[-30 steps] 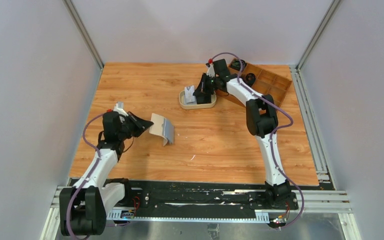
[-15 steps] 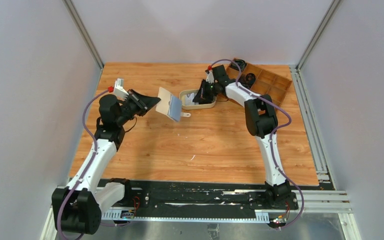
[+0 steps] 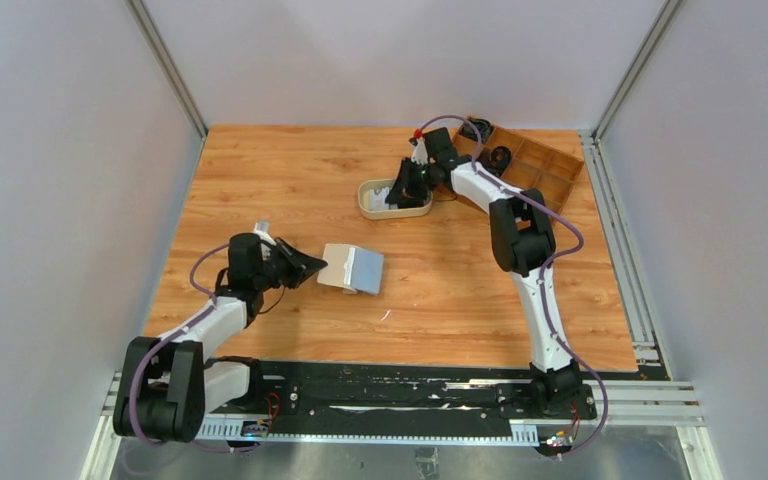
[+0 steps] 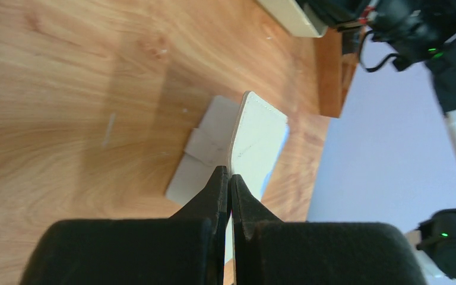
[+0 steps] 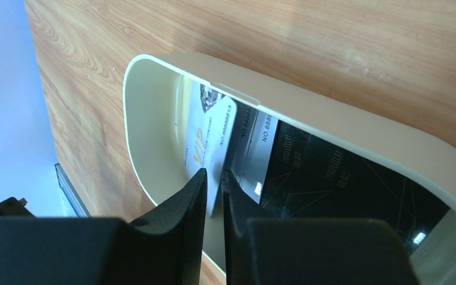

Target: Take the credit cards out of the card holder

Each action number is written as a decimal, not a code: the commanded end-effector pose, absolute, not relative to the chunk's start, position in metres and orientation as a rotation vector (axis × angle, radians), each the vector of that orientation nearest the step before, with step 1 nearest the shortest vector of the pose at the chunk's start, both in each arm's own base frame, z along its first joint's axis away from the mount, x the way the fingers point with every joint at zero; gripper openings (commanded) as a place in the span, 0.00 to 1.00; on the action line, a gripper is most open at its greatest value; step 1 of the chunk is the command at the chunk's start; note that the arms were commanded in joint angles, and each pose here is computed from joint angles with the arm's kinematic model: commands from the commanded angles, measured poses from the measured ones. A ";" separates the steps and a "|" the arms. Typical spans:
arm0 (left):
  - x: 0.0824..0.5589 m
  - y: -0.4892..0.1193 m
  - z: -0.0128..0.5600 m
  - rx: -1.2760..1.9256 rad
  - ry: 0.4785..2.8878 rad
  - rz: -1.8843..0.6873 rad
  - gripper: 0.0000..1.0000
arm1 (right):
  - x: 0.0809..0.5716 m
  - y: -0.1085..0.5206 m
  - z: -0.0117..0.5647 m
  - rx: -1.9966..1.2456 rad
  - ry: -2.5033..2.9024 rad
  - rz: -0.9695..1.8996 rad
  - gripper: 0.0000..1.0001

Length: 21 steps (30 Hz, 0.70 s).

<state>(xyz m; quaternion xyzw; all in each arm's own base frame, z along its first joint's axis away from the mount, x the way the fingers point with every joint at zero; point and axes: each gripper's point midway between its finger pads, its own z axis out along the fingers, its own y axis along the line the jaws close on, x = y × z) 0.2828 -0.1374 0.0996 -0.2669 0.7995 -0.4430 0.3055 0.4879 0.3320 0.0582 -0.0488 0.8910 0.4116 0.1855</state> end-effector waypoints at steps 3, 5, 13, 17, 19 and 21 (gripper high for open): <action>0.282 -0.122 0.068 -0.627 2.209 -0.973 0.00 | 0.485 0.331 0.091 -0.295 2.483 1.024 0.36; 0.287 -0.109 0.068 -0.610 2.224 -0.851 0.00 | 0.485 0.330 0.100 -0.327 2.470 0.991 0.51; 0.293 -0.070 0.095 -0.532 2.227 -0.531 0.00 | 0.482 0.315 0.127 -0.375 2.433 0.882 0.61; 0.294 -0.058 0.099 -0.525 2.228 -0.440 0.00 | 0.478 0.309 0.149 -0.391 2.393 0.857 0.61; 0.293 -0.056 0.094 -0.522 2.246 -0.420 0.00 | 0.474 0.307 0.162 -0.412 2.368 0.853 0.61; 0.290 -0.053 0.083 -0.531 2.282 -0.395 0.12 | 0.469 0.304 0.173 -0.434 2.349 0.848 0.61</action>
